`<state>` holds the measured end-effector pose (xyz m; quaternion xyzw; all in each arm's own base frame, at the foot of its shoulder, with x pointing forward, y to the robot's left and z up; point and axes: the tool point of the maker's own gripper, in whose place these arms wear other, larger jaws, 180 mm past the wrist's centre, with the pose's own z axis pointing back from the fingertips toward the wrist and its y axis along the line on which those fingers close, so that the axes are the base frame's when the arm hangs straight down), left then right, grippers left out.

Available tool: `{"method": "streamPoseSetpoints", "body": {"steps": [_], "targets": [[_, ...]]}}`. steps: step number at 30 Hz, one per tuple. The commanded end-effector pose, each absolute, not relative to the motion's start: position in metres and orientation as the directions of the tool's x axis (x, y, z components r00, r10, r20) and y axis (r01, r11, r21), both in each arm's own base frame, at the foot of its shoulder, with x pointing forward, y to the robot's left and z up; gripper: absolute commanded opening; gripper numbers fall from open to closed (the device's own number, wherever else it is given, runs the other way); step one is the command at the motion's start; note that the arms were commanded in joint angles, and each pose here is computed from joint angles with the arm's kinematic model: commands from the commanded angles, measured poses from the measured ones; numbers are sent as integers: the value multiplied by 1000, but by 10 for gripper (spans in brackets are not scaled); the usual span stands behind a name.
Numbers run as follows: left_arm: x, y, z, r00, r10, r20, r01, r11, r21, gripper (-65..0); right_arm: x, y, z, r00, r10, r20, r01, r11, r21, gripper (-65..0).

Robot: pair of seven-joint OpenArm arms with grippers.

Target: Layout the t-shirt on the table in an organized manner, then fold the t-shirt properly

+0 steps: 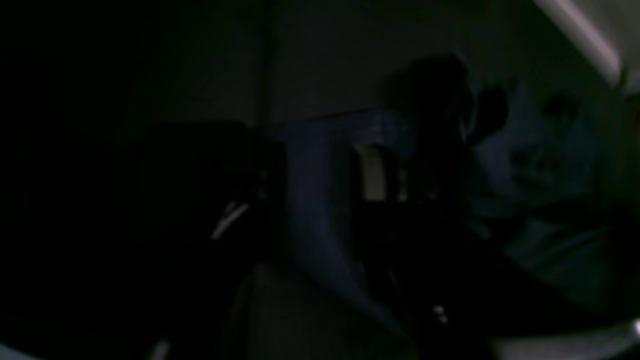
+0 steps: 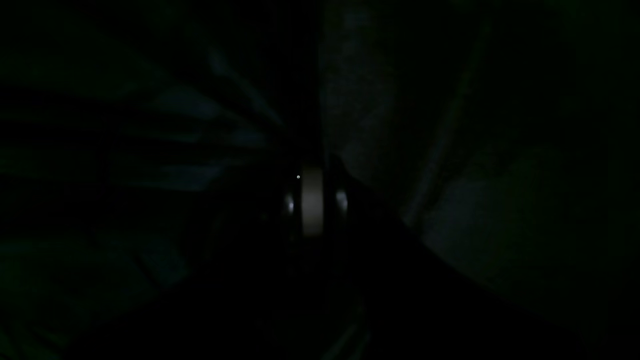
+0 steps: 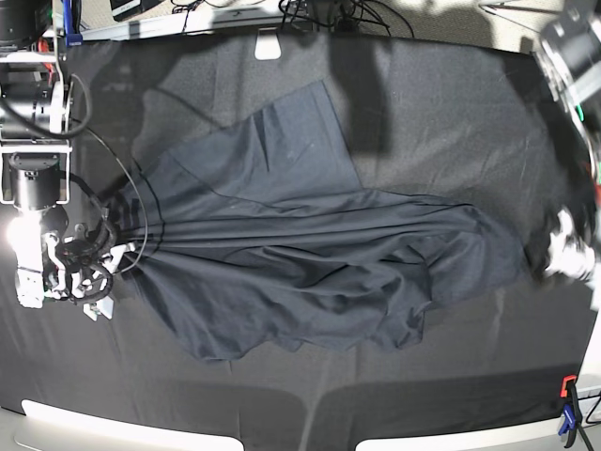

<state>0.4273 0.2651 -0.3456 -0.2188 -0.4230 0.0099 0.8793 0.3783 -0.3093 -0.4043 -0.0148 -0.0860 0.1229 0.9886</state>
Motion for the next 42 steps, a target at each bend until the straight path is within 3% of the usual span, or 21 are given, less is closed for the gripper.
{"method": "streamPoseSetpoints", "body": {"steps": [1, 5, 10, 13, 26, 37, 40, 42], "targets": [[444, 263, -326, 601, 138, 787, 216, 920, -327, -421, 393, -321, -385, 950, 235, 206, -221, 971, -85, -650], [471, 250, -316, 560, -70, 826, 288, 951, -115, -417, 390, -323, -386, 953, 234, 193, -221, 971, -87, -650], [469, 227, -336, 592, -344, 729, 437, 897, 69, -418, 389, -323, -386, 954, 234, 190, -221, 971, -87, -650], [467, 231, -354, 609, -396, 688, 433, 892, 129, -417, 389, -323, -386, 954, 234, 190, -221, 971, -87, -650], [488, 256, -360, 645, -257, 719, 335, 942, 36, -418, 389, -322, -386, 953, 233, 192, -221, 972, -83, -650], [444, 240, -409, 772, -247, 586, 379, 919, -112, -420, 390, -322, -386, 953, 233, 193, -221, 972, -83, -650], [433, 234, -416, 811, -204, 549, 352, 919, -179, -452, 390, -320, -385, 952, 229, 200, -219, 973, -71, -650], [425, 231, -420, 836, -186, 517, 337, 916, -215, -521, 391, -317, -385, 952, 226, 208, -219, 974, -57, -650]]}}
